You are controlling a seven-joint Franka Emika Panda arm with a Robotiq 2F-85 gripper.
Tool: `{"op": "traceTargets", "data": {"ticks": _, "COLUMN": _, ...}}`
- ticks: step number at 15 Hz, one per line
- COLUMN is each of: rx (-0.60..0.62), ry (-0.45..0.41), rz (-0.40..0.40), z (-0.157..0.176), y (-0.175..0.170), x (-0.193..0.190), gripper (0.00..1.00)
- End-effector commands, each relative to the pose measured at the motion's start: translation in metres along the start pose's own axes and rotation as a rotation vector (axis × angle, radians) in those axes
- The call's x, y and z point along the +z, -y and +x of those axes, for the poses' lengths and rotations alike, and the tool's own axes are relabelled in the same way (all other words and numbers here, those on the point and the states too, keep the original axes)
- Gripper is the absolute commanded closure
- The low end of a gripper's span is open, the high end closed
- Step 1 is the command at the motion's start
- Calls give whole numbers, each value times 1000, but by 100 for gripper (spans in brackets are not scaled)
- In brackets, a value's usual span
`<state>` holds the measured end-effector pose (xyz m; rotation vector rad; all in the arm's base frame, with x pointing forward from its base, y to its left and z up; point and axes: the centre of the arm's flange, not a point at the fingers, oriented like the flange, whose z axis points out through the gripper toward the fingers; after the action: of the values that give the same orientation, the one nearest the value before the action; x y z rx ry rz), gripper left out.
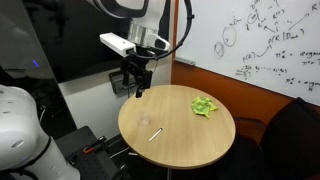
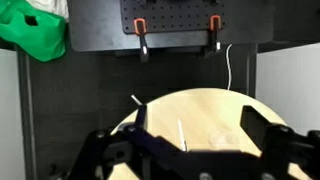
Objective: Put the pen in the cup
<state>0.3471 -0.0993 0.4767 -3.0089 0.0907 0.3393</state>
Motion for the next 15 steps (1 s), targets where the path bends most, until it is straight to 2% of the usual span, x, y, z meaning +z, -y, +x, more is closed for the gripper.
{"op": "traceTargets", "data": {"ticks": 1, "rx": 0, "ry": 0, "rz": 0, "z": 0, "y": 0, "x": 0, "gripper": 0}}
{"op": "traceTargets", "data": {"ticks": 4, "rx": 0, "ry": -18, "rz": 2, "z": 7, "y": 0, "x": 7, "gripper": 0}}
{"op": "traceTargets", "data": {"ticks": 6, "rx": 8, "ry": -85, "rz": -13, "z": 22, "y": 9, "x": 25, "gripper": 0}}
{"op": "traceTargets", "data": {"ticks": 9, "rx": 20, "ry": -201, "rz": -4, "z": 59, "y": 28, "x": 71, "gripper": 0}}
{"op": "traceTargets", "data": {"ticks": 15, "rx": 9, "ry": -271, "rz": -87, "z": 118, "y": 66, "x": 171, "gripper": 0}}
